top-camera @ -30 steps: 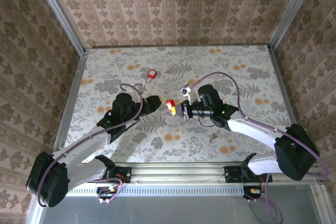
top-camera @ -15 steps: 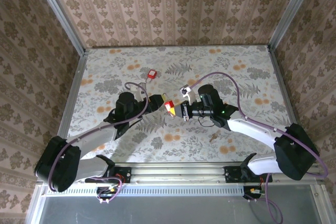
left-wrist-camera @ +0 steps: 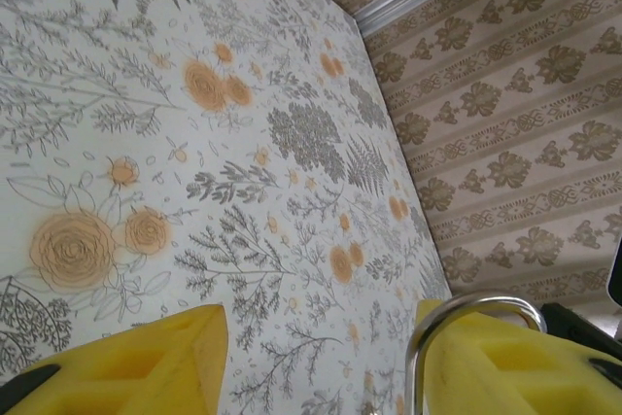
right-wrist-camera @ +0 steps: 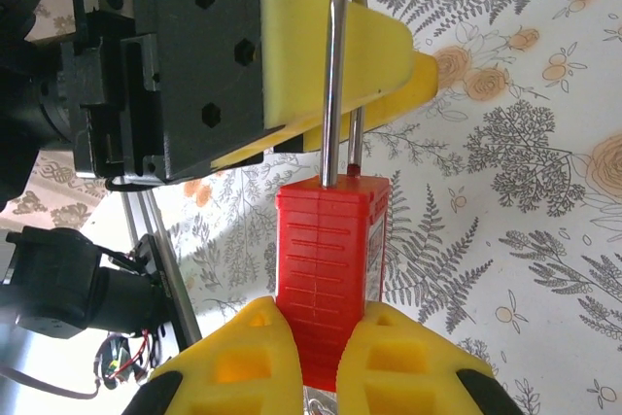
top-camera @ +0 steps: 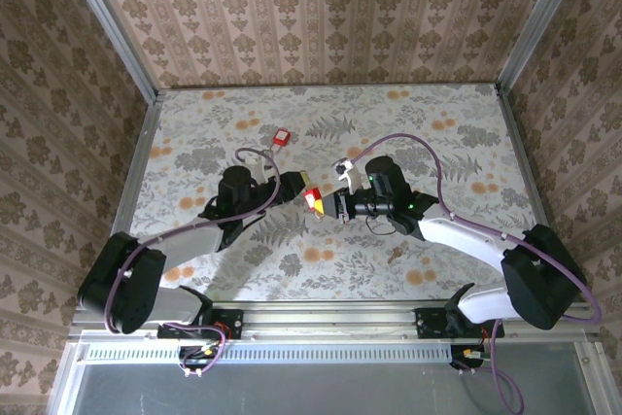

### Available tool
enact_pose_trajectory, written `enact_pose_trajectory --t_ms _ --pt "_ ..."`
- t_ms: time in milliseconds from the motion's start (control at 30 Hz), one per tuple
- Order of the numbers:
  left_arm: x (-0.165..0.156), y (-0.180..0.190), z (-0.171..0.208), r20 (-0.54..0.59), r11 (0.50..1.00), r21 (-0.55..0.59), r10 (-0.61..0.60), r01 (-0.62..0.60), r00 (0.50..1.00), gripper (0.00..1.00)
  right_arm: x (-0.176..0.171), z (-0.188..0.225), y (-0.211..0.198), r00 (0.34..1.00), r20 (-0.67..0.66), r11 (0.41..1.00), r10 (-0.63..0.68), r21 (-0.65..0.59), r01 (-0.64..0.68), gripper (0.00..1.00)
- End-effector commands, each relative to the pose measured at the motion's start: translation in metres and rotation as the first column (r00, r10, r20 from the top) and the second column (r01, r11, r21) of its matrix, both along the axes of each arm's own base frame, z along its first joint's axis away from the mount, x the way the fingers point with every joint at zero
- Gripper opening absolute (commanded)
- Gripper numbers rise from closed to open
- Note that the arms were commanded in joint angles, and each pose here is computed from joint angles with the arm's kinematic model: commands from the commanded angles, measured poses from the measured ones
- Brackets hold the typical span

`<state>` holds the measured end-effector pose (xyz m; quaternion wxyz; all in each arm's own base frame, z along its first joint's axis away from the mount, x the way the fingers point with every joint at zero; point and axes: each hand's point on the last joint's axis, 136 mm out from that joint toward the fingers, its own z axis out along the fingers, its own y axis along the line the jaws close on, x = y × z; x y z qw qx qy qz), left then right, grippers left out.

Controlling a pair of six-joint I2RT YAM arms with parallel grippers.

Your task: Unlock with the key

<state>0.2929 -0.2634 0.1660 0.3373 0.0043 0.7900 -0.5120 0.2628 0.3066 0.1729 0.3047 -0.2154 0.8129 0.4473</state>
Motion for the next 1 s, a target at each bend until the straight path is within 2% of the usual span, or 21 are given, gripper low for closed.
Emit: enact_pose_trajectory --t_ms 0,233,400,467,600,667,833,967 --pt "0.019 0.014 0.015 0.086 0.994 0.045 0.098 -0.103 0.991 0.53 -0.016 0.019 0.009 0.995 0.026 0.993 0.092 0.078 -0.094 0.0" --pt "0.023 0.021 0.029 0.137 0.989 0.036 0.139 -0.145 0.981 0.52 -0.018 0.015 0.008 0.996 0.014 0.993 0.089 0.073 -0.09 0.0" --pt "0.025 0.032 0.024 0.129 0.975 0.075 0.196 -0.207 0.972 0.55 -0.017 0.011 0.006 0.997 0.013 0.995 0.081 0.062 -0.081 0.0" --pt "0.024 0.031 0.025 0.138 0.979 0.06 0.185 -0.195 0.973 0.56 -0.015 0.01 0.006 0.997 0.012 0.996 0.076 0.056 -0.076 0.0" --pt "0.011 0.016 0.038 0.171 0.996 -0.027 0.092 -0.089 0.981 0.56 -0.008 0.005 0.0 0.999 0.016 0.999 0.034 0.011 -0.034 0.0" --pt "0.003 0.015 0.036 0.148 0.997 -0.048 0.072 -0.065 0.986 0.56 -0.005 0.004 -0.002 1.0 0.021 1.0 0.018 -0.008 -0.018 0.0" --pt "-0.016 0.029 0.03 0.084 0.993 -0.067 0.099 -0.093 0.992 0.57 0.0 0.0 -0.005 1.0 0.028 0.999 -0.003 -0.037 0.004 0.0" --pt "-0.027 0.037 0.046 0.093 0.992 -0.064 0.11 -0.104 0.99 0.58 0.002 -0.002 -0.005 1.0 0.027 0.999 -0.006 -0.044 0.008 0.0"
